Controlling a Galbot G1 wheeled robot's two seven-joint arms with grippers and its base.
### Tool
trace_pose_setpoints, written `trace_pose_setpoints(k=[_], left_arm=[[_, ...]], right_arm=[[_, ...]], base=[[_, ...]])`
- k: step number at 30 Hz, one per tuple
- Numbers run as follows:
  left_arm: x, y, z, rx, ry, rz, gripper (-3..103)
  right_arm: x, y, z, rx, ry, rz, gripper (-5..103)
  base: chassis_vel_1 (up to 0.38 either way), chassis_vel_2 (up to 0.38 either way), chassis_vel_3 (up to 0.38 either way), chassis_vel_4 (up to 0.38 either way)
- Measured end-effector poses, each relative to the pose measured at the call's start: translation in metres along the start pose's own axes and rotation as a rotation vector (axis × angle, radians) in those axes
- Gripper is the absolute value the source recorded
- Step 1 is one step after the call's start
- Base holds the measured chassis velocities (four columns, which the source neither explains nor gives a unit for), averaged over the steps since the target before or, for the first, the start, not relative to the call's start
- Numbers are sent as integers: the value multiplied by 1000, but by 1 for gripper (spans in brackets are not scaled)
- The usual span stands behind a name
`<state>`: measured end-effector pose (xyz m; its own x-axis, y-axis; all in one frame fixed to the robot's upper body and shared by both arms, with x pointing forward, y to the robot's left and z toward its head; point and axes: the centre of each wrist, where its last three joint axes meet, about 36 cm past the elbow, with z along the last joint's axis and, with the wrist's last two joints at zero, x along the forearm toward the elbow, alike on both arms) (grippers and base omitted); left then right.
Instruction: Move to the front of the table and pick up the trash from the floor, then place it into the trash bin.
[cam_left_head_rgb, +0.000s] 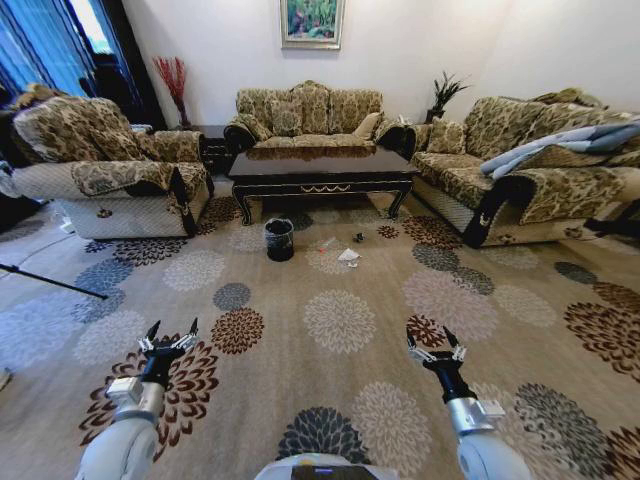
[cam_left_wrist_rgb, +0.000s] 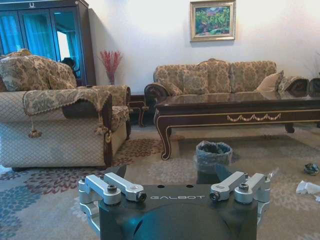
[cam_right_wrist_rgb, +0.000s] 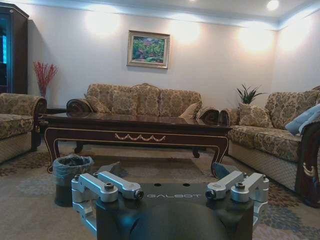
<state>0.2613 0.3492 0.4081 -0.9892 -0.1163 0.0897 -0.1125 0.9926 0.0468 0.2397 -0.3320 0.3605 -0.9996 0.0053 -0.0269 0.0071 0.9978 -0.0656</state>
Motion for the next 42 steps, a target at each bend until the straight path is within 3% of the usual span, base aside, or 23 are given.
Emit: trace_pose_setpoints(k=[17, 29, 42], left_arm=[[-4, -7, -5, 2, -26, 36, 100], [15, -14, 5, -24, 12, 99, 100], [25, -17, 7, -1, 20, 95, 100]], right_arm=[[2, -3, 0, 23, -2, 3, 100], [-8, -13, 6, 89, 17, -34, 100], [-9, -11, 3, 45, 10, 2, 100]], base=[[0, 0, 0, 0], [0, 0, 0, 0], [0, 0, 0, 0]])
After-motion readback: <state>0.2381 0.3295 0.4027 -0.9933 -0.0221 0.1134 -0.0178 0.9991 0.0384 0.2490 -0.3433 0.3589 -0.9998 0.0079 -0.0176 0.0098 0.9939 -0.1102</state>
